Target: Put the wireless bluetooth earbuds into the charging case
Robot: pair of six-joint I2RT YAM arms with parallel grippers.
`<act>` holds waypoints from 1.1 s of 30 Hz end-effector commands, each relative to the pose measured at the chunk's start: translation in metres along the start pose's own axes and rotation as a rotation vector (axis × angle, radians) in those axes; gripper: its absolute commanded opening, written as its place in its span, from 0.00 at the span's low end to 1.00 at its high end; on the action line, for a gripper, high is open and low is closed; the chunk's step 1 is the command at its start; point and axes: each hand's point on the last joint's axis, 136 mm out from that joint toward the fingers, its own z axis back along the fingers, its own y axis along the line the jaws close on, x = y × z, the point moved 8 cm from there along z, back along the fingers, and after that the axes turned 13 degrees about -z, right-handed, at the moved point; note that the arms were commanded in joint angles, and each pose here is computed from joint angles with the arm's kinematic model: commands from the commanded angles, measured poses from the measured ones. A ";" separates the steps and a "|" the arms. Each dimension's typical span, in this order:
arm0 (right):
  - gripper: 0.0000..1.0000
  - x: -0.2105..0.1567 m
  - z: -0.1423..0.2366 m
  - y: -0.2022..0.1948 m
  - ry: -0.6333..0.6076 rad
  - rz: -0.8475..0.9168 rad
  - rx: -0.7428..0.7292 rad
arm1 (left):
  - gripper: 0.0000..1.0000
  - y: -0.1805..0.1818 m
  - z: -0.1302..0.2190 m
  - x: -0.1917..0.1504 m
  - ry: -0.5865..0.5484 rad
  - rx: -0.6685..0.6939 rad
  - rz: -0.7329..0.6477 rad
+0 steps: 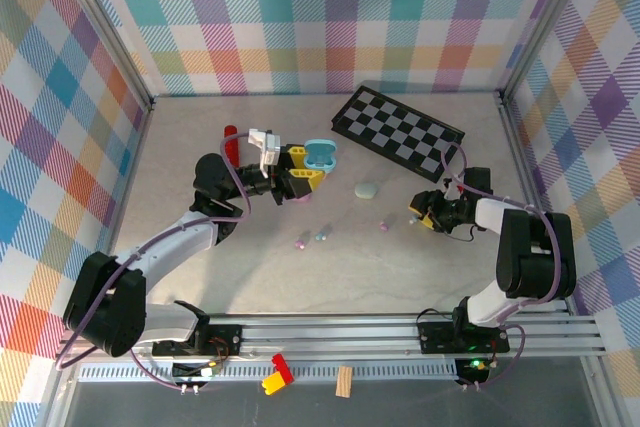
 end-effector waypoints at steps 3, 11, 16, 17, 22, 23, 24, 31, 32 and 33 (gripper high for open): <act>0.49 0.003 -0.002 0.006 0.037 0.006 0.023 | 0.43 -0.005 0.005 0.005 -0.004 -0.010 -0.040; 0.52 -0.002 -0.006 0.004 0.048 0.054 -0.095 | 0.44 -0.005 0.005 0.003 0.004 -0.009 -0.041; 0.51 -0.005 -0.011 0.005 0.063 0.069 -0.122 | 0.44 -0.006 0.005 0.004 0.005 -0.012 -0.042; 0.51 -0.006 -0.012 0.006 0.070 0.072 -0.121 | 0.44 -0.006 0.005 0.004 0.007 -0.013 -0.040; 0.50 -0.008 -0.014 0.009 0.090 0.079 -0.105 | 0.44 -0.007 0.006 0.005 0.012 -0.013 -0.044; 0.49 -0.009 -0.014 0.010 0.093 0.081 -0.098 | 0.44 -0.007 0.006 0.005 0.012 -0.012 -0.045; 0.48 -0.009 -0.015 0.010 0.097 0.080 -0.090 | 0.44 -0.007 0.006 0.005 0.013 -0.011 -0.045; 0.43 -0.008 -0.015 0.016 0.102 0.075 -0.036 | 0.44 -0.008 0.007 0.005 0.016 -0.010 -0.047; 0.42 -0.008 -0.016 0.017 0.105 0.074 -0.029 | 0.44 -0.008 0.007 0.005 0.018 -0.010 -0.045; 0.41 -0.008 -0.016 0.017 0.106 0.072 -0.026 | 0.44 -0.008 0.008 0.004 0.020 -0.008 -0.045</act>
